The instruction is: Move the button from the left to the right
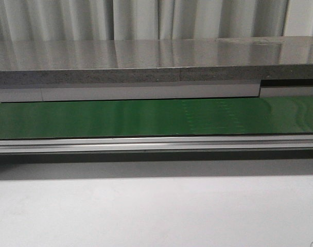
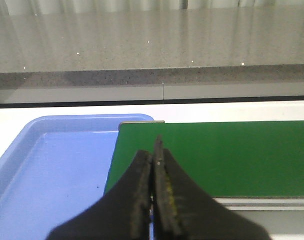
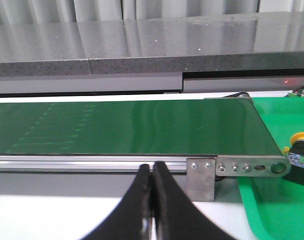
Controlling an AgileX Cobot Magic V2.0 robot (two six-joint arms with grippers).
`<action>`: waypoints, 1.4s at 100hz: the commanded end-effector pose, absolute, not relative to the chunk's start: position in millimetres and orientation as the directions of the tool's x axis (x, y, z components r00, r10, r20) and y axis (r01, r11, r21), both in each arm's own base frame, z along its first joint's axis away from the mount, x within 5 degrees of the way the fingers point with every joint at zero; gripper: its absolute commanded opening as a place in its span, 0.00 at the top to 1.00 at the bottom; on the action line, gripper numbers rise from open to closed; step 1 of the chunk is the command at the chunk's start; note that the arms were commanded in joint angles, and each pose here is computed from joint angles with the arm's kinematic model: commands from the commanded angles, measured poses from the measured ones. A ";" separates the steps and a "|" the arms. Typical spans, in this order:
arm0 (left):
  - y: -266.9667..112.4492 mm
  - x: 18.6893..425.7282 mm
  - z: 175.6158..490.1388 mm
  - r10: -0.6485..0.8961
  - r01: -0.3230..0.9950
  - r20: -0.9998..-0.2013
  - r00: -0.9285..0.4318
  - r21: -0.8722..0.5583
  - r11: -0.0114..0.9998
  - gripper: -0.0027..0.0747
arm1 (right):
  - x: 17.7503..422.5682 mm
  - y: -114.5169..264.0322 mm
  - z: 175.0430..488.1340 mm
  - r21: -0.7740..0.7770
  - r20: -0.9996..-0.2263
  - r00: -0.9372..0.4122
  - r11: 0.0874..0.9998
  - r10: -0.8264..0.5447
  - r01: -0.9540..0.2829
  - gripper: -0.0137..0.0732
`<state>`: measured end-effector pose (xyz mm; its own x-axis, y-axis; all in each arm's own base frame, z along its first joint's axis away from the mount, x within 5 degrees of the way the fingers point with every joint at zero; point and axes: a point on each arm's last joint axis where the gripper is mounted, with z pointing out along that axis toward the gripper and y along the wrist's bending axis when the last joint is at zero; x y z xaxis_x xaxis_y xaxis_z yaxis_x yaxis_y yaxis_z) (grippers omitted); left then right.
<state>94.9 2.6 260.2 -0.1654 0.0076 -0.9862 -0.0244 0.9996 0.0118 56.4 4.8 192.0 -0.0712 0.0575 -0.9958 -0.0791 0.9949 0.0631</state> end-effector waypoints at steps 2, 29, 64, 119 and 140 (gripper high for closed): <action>3.2 89.3 276.2 0.012 -0.036 -1.000 -0.028 0.014 0.999 0.99 | 54.3 4.6 206.2 0.061 -0.997 0.051 0.994 0.065 -0.086 0.92; 2.1 60.2 252.0 0.042 -0.041 -0.995 0.088 0.039 0.998 0.99 | 54.3 4.6 206.2 0.061 -0.997 0.051 0.994 0.065 -0.086 0.92; 0.9 51.2 223.2 -0.011 -0.015 -0.993 0.115 -0.012 1.000 0.99 | 54.4 4.6 206.2 0.061 -0.997 0.051 0.994 0.065 -0.086 0.92; -2.4 55.4 201.6 -0.032 0.044 -0.992 0.120 -0.027 0.999 0.99 | 54.4 4.6 206.2 0.061 -0.997 0.051 0.994 0.065 -0.086 0.92; -2.3 55.5 200.2 -0.031 0.043 -0.994 0.104 -0.027 0.999 0.99 | 54.4 4.6 206.2 0.061 -0.997 0.051 0.994 0.065 -0.086 0.92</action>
<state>55.7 -1.4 211.7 0.0585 -0.0173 -0.9981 0.0273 0.9995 -0.0158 56.5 4.8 192.3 -0.0689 0.0577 -0.9960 -0.0792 0.9949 0.0631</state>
